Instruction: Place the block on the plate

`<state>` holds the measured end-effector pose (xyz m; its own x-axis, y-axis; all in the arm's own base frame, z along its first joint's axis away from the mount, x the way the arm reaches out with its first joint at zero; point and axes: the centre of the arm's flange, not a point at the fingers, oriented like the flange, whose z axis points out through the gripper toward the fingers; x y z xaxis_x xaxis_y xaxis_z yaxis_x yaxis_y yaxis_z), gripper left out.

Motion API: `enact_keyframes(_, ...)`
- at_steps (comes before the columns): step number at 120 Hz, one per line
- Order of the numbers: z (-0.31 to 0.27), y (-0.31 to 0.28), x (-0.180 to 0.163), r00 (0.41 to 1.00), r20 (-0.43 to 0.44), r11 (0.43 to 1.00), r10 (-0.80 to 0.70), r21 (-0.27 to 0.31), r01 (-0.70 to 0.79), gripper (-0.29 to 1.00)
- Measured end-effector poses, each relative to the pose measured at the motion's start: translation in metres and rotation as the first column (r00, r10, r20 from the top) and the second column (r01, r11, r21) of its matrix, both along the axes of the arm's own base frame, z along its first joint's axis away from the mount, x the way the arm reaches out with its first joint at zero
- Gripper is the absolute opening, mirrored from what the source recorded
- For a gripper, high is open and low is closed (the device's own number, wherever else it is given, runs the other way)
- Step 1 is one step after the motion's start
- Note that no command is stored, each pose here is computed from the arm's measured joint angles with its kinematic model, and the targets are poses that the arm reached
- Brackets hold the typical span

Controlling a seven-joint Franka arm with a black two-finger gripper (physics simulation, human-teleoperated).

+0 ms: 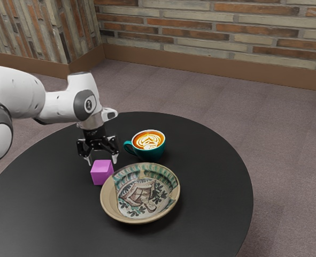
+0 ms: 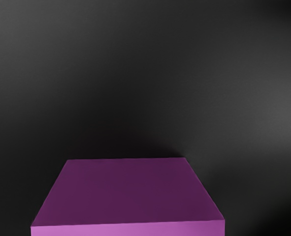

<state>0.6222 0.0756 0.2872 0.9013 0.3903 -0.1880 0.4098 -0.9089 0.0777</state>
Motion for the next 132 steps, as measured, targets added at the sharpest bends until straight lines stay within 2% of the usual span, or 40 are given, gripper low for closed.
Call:
enact_keyframes(42,-0.026,0.004,0.0,1.0,-0.011,0.999,0.026,0.03,-0.025,0.69)
enact_keyframes(81,-0.026,0.004,0.001,0.999,-0.008,0.999,0.036,0.034,-0.035,0.51)
enact_keyframes(132,-0.012,0.015,0.0,0.999,0.003,0.998,0.045,0.051,-0.045,0.45)
